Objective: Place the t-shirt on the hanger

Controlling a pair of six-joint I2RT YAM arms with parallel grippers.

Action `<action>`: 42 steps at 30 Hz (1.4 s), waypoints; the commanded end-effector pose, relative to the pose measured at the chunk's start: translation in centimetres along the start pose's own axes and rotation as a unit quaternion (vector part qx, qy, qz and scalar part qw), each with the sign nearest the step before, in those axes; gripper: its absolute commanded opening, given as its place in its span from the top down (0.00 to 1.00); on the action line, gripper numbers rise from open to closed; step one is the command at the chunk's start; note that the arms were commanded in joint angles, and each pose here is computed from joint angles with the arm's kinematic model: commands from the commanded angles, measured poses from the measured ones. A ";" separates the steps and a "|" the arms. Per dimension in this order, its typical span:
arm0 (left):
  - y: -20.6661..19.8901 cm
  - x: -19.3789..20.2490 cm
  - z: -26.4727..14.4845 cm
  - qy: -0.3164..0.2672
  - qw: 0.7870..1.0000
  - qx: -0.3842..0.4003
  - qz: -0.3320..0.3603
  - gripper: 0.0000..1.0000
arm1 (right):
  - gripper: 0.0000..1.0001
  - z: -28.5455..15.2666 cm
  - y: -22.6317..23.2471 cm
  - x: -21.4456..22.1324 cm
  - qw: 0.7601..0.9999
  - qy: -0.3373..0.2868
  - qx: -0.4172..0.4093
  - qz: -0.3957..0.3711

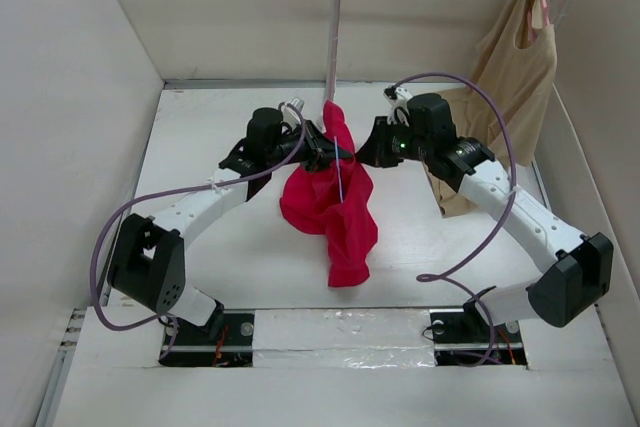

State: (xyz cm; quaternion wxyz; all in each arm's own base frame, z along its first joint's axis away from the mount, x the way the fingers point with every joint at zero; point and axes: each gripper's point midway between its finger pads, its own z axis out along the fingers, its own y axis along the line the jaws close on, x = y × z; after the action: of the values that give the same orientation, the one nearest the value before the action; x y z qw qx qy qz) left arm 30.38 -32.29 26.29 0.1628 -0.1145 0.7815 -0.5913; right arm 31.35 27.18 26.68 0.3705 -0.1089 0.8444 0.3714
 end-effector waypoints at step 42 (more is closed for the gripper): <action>-0.1 0.3 0.8 0.023 0.993 0.046 -0.107 1.00 | 0.44 -3.4 4.6 13.4 0.989 0.062 0.085 -0.101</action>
State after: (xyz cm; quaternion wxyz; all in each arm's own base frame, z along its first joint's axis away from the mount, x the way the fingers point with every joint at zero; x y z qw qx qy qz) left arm 30.49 -32.97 22.01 0.0654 -0.2108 0.7659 -0.6039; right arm 16.05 29.25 20.23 0.3085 -0.2203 0.8861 0.2665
